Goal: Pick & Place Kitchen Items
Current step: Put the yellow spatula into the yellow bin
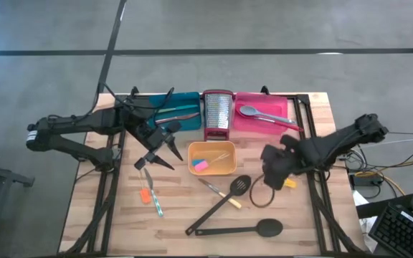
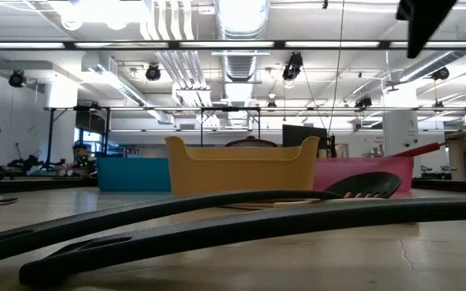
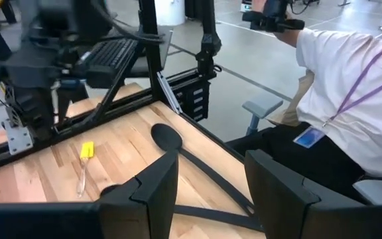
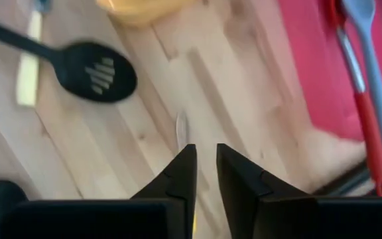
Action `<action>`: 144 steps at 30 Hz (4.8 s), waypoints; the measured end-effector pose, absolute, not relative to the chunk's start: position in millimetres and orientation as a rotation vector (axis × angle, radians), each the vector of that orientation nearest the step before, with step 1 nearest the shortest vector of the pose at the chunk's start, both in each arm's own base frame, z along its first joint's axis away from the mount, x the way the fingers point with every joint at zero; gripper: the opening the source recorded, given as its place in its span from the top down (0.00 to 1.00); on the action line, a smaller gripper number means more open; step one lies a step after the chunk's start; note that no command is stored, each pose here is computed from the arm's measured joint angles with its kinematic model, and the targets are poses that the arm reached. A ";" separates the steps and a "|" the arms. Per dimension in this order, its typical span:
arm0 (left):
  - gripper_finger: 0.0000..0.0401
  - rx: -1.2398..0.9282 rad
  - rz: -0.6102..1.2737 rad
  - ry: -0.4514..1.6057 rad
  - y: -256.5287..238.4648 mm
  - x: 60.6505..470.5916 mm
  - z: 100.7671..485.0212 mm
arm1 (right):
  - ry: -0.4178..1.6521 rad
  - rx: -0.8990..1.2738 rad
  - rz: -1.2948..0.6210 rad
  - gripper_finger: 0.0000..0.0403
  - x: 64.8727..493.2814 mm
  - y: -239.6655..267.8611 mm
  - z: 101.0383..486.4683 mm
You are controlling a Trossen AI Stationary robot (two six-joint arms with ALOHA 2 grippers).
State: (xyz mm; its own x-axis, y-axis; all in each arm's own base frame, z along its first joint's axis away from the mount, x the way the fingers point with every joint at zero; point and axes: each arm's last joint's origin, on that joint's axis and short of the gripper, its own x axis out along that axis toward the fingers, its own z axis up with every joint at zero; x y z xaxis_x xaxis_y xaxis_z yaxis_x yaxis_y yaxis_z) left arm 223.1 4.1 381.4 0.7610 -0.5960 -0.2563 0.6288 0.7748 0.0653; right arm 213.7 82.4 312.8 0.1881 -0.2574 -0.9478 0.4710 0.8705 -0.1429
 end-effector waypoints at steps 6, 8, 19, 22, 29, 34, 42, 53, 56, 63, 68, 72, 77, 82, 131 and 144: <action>0.55 0.139 -0.609 0.269 4.7 224.6 373.9 | 1.375 0.111 -0.512 0.94 225.6 114.6 286.3; 0.55 0.136 -0.573 0.290 5.1 225.3 370.5 | 1.392 0.083 -0.504 0.95 231.8 124.4 277.0; 0.55 0.039 -0.442 0.450 7.3 224.7 337.9 | 1.479 0.015 -0.516 0.94 251.0 158.7 237.6; 0.55 0.042 -0.313 0.547 10.8 223.5 322.0 | 1.520 0.026 -0.562 0.90 245.3 157.8 232.1; 0.55 0.015 -0.175 0.709 14.2 218.5 281.1 | 1.529 0.103 -0.659 0.77 222.2 143.7 229.4; 0.55 -0.028 -0.169 0.799 13.6 212.3 252.7 | 1.557 0.201 -0.716 0.67 200.6 130.9 225.0; 0.55 -0.122 -0.137 0.893 12.7 203.7 224.7 | 1.526 0.400 -0.674 0.55 175.1 116.4 207.5; 0.55 -0.154 -0.123 0.913 12.3 199.9 209.6 | 1.568 0.551 -0.646 0.48 148.0 98.4 181.8; 0.55 -0.152 -0.124 0.900 12.4 200.9 210.4 | 1.578 0.542 -0.649 0.48 146.3 93.1 174.2; 0.55 -0.151 -0.124 0.895 12.4 201.3 210.7 | 1.600 0.529 -0.642 0.47 146.3 79.3 157.6; 0.55 -0.154 -0.123 0.896 12.4 201.3 210.7 | 1.596 0.541 -0.615 0.43 147.8 69.4 147.3; 0.55 -0.155 -0.122 0.896 12.4 201.3 210.7 | 1.589 0.603 -0.547 0.41 147.9 64.1 133.5; 0.55 -0.156 -0.122 0.898 12.4 201.0 210.0 | 1.607 0.627 -0.558 0.44 142.5 60.7 126.1; 0.55 -0.156 -0.122 0.900 12.4 200.8 209.5 | 1.614 0.595 -0.539 0.59 144.5 61.3 129.6; 0.55 -0.152 -0.122 0.861 12.6 203.6 211.5 | 1.454 0.202 -0.344 0.77 154.1 86.9 186.3; 0.55 -0.152 -0.122 0.861 12.6 203.6 211.5 | 1.633 -0.004 -0.295 0.44 164.8 94.2 155.9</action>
State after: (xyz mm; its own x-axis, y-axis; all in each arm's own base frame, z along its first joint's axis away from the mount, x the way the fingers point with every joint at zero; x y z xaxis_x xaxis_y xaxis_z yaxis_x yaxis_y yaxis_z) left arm 203.6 12.6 211.5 0.6457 -0.1681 -0.7449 0.0453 0.9822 -0.1823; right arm 164.8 94.2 155.9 -0.0889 -0.1794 -0.9797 0.1748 0.9656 -0.1927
